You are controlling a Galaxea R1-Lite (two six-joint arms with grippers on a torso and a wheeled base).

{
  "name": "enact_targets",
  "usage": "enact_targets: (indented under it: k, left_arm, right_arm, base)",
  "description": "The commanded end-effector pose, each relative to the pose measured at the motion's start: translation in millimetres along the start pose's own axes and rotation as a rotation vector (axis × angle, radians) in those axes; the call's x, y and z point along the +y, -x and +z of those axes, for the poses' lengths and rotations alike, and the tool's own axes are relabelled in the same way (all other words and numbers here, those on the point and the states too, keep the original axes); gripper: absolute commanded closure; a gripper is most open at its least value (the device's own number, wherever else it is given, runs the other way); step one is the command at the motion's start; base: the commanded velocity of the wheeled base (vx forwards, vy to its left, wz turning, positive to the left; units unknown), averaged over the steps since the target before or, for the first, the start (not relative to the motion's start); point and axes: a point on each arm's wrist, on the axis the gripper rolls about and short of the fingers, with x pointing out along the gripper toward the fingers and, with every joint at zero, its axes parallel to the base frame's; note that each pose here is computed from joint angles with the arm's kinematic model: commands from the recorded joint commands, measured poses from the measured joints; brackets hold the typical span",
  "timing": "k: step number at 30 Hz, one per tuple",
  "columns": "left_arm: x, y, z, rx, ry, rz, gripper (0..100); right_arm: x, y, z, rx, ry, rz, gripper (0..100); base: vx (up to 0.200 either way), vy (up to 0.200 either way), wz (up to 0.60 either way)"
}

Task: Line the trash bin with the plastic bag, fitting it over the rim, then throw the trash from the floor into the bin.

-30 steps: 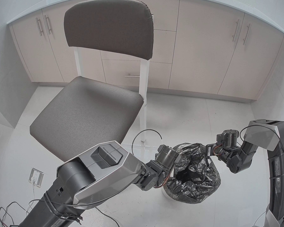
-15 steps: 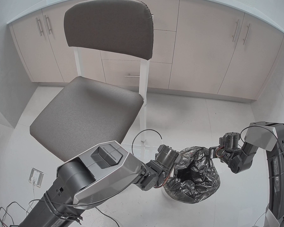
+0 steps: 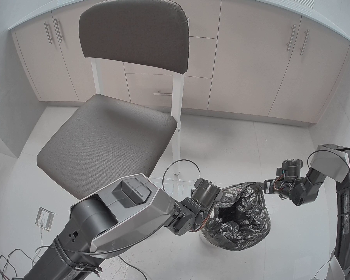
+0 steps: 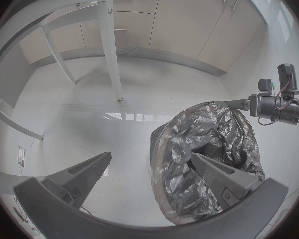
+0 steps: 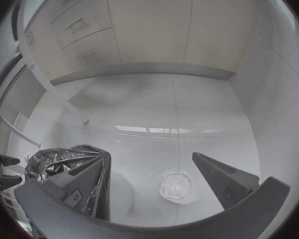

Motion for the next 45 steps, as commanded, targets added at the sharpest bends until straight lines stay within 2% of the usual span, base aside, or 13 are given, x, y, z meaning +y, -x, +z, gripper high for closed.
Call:
enact_targets:
  k: [1, 5, 9, 19, 20, 21, 22, 23, 29, 35, 45]
  left_arm:
    - [0.2, -0.5, -0.3, 0.000, 0.000, 0.001, 0]
    - [0.2, -0.5, -0.3, 0.000, 0.000, 0.001, 0]
    - [0.2, -0.5, -0.3, 0.000, 0.000, 0.001, 0]
    - [-0.3, -0.7, -1.2, 0.002, -0.001, 0.000, 0]
    - [-0.3, -0.7, -1.2, 0.002, -0.001, 0.000, 0]
    - [0.2, -0.5, -0.3, 0.000, 0.000, 0.001, 0]
    - [0.2, -0.5, -0.3, 0.000, 0.000, 0.001, 0]
    - [-0.4, -0.2, -0.6, 0.000, -0.002, 0.000, 0]
    - [0.4, -0.9, -0.9, 0.002, 0.000, 0.001, 0]
    - [0.2, -0.5, -0.3, 0.000, 0.000, 0.001, 0]
    - [0.2, -0.5, -0.3, 0.000, 0.000, 0.001, 0]
  right_arm:
    - [-21.4, 4.9, 11.3, -0.010, -0.033, -0.022, 0]
    - [-30.8, 6.4, 7.9, 0.003, -0.046, -0.041, 0]
    - [-28.9, 14.4, 5.9, 0.011, -0.047, -0.027, 0]
    - [-6.6, 46.0, -10.6, 0.103, -0.023, 0.198, 0]
    - [-6.6, 46.0, -10.6, 0.103, -0.023, 0.198, 0]
    - [-5.1, 54.8, -13.1, 0.119, -0.016, 0.240, 0]
    - [-5.1, 54.8, -13.1, 0.119, -0.016, 0.240, 0]
    - [-4.5, 64.4, -18.8, 0.143, 0.009, 0.269, 0]
    - [-2.5, 87.9, -37.7, 0.199, 0.071, 0.286, 0]
    - [17.7, 84.0, -57.8, 0.205, 0.099, 0.311, 0]
    - [35.5, 79.0, -75.0, 0.233, 0.138, 0.269, 0]
  base:
    - [0.000, 0.000, 0.00]
    - [0.000, 0.000, 0.00]
    - [0.000, 0.000, 0.00]
    - [0.000, 0.000, 0.00]
    - [0.000, 0.000, 0.00]
    - [0.000, 0.000, 0.00]
    - [0.000, 0.000, 0.00]
    - [0.000, 0.000, 0.00]
    - [0.000, 0.000, 0.00]
    - [0.000, 0.000, 0.00]
    - [0.000, 0.000, 0.00]
